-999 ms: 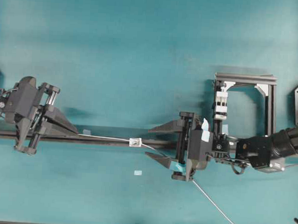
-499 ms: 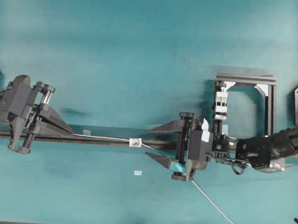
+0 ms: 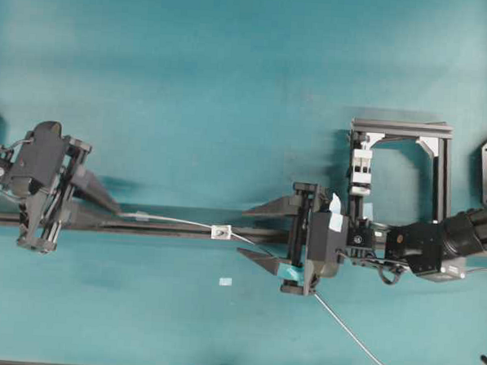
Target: Insert the wire through the hole in the metal fitting marked with a red label. (retake)
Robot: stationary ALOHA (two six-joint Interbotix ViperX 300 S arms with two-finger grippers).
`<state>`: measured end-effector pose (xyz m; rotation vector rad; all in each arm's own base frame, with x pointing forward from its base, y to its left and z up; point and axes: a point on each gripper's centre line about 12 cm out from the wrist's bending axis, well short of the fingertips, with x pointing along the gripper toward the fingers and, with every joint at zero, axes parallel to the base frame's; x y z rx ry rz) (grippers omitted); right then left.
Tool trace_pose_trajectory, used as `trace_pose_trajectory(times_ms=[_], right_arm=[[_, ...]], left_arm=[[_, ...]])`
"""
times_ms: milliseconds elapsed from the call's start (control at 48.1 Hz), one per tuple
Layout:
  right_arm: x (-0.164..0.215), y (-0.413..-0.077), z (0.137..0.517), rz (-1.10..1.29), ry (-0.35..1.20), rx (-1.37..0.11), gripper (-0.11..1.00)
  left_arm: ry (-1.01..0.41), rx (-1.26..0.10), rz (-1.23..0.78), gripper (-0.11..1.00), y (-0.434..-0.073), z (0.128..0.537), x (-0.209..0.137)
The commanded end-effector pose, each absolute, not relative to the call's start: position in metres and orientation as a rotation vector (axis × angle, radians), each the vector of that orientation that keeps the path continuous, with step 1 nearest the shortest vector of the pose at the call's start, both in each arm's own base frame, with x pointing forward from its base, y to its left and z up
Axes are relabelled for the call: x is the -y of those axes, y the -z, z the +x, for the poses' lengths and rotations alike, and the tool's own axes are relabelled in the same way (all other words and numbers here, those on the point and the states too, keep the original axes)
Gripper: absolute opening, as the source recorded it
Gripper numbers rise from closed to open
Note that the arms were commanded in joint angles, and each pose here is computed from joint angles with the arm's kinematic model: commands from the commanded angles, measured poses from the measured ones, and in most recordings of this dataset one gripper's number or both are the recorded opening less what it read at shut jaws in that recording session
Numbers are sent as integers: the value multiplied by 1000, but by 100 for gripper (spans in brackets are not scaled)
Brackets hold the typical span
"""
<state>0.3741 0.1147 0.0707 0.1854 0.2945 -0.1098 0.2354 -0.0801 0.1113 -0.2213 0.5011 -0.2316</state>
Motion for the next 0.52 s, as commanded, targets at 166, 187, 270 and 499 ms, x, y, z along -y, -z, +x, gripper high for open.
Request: trace_pose_trajectory(times_ms=[166, 187, 270, 499], right_arm=[[-118, -87, 378, 205, 100, -251, 79], [-118, -86, 378, 204, 100, -253, 79], [-118, -87, 378, 204, 98, -251, 79], [-117, -95, 374, 215, 92, -259, 79]], left_arm=[[219, -491, -243, 45, -114, 238, 78], [219, -491, -243, 51, -114, 238, 78], [216, -491, -244, 77, -114, 238, 78], [190, -471, -248, 95, -118, 242, 71]])
